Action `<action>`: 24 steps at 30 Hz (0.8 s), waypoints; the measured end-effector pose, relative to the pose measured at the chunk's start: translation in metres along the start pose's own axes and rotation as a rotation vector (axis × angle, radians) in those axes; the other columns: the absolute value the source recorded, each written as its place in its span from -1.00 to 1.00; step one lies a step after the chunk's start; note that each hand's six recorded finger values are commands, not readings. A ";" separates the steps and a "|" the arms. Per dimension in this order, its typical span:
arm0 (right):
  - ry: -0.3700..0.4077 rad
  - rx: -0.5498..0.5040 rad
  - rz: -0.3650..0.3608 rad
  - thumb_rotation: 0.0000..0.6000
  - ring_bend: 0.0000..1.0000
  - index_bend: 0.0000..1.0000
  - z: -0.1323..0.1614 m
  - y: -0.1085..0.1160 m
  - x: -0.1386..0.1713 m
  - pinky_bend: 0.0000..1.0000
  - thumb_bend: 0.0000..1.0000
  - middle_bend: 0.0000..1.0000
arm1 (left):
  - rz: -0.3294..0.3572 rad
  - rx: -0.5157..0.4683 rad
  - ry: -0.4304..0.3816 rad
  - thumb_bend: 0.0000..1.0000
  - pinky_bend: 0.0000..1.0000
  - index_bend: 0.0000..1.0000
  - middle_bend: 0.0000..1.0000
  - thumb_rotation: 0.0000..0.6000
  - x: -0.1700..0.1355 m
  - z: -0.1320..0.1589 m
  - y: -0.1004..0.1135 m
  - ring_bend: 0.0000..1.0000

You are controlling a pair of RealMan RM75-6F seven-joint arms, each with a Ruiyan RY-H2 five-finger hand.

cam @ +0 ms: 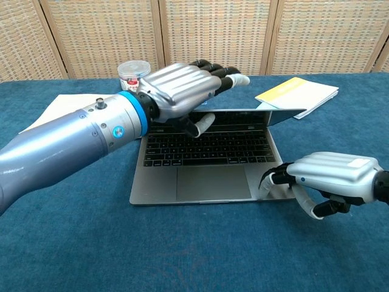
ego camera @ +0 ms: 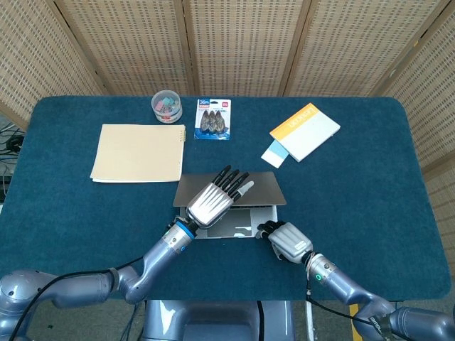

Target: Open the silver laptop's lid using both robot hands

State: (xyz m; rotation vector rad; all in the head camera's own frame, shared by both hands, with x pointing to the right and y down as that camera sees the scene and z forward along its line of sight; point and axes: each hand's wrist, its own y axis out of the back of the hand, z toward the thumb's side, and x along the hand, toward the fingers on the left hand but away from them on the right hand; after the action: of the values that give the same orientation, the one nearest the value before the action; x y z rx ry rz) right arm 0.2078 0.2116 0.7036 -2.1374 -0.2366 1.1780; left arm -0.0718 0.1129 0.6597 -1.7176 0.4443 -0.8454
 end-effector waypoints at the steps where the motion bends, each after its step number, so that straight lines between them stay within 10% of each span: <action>1: 0.002 0.002 0.003 1.00 -0.65 -0.50 0.000 0.000 0.000 -0.47 1.00 -0.59 | 0.003 -0.004 0.007 0.22 -1.00 -1.00 -1.00 1.00 0.002 -0.002 0.002 -1.00; 24: 0.068 -0.009 0.022 1.00 -0.65 -0.50 0.013 0.001 0.001 -0.47 1.00 -0.59 | 0.016 -0.079 0.175 0.21 -1.00 -1.00 -1.00 1.00 0.058 -0.043 0.025 -1.00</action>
State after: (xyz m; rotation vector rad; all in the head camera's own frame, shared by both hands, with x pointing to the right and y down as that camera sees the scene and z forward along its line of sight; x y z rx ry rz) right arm 0.1975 0.2173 0.6972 -2.1887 -0.1881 1.1164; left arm -0.0610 0.0375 0.6593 -1.7163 0.6156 -0.9817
